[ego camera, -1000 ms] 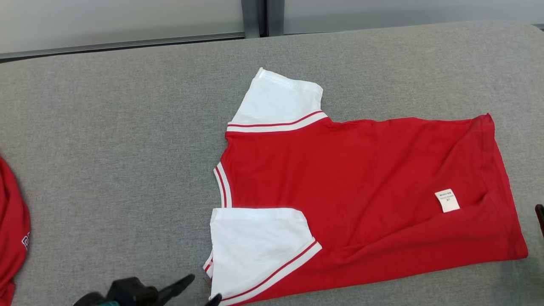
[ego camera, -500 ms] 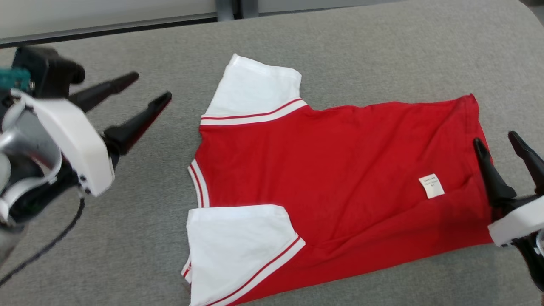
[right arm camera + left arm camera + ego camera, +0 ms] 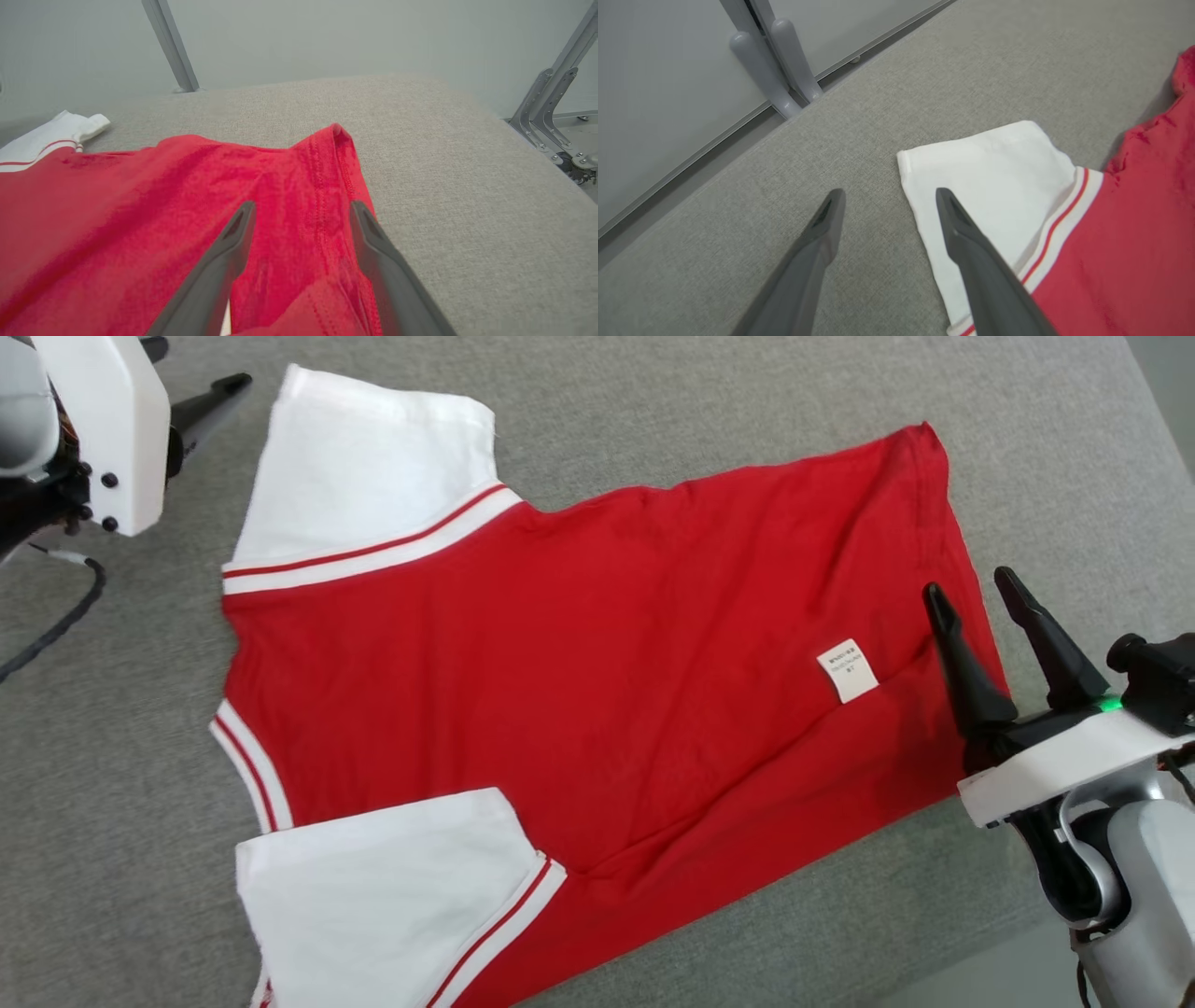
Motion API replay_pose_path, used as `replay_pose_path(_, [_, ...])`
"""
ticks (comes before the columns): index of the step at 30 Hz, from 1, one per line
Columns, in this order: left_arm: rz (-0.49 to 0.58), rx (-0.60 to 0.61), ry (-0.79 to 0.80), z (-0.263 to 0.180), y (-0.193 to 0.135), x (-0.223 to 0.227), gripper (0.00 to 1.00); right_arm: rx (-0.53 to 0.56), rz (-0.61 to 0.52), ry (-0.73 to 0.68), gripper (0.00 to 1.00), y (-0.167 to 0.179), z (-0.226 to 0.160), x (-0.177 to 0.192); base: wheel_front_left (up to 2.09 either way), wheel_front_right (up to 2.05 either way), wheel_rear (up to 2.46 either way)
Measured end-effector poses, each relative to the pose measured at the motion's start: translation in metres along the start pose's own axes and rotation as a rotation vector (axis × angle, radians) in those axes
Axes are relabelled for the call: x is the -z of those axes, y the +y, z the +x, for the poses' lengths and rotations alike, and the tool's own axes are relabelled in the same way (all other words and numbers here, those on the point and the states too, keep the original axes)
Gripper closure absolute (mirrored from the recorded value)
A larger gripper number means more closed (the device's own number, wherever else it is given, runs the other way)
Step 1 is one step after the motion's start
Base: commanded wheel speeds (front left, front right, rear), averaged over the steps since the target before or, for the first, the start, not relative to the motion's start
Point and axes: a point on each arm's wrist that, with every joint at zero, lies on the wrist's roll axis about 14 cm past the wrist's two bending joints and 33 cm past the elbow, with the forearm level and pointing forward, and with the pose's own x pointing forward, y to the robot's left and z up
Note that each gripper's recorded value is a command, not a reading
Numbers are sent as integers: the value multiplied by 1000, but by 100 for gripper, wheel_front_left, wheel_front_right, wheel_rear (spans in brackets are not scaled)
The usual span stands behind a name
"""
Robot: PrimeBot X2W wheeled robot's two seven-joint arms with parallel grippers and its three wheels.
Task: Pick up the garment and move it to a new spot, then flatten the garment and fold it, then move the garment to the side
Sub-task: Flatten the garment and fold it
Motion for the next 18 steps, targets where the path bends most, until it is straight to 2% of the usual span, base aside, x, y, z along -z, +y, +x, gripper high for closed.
replay_pose_path(9, [23,60,116,63,-5,18,0,99,19,45,0,-27,-9,27,0,0,0])
replay_pose_path(16, [57,52,148,78,0,21,0,128,26,54,0,-35,-14,33,0,0,0])
replay_pose_path(18, [56,43,156,78,3,21,7,129,27,53,0,-36,-14,33,0,0,0])
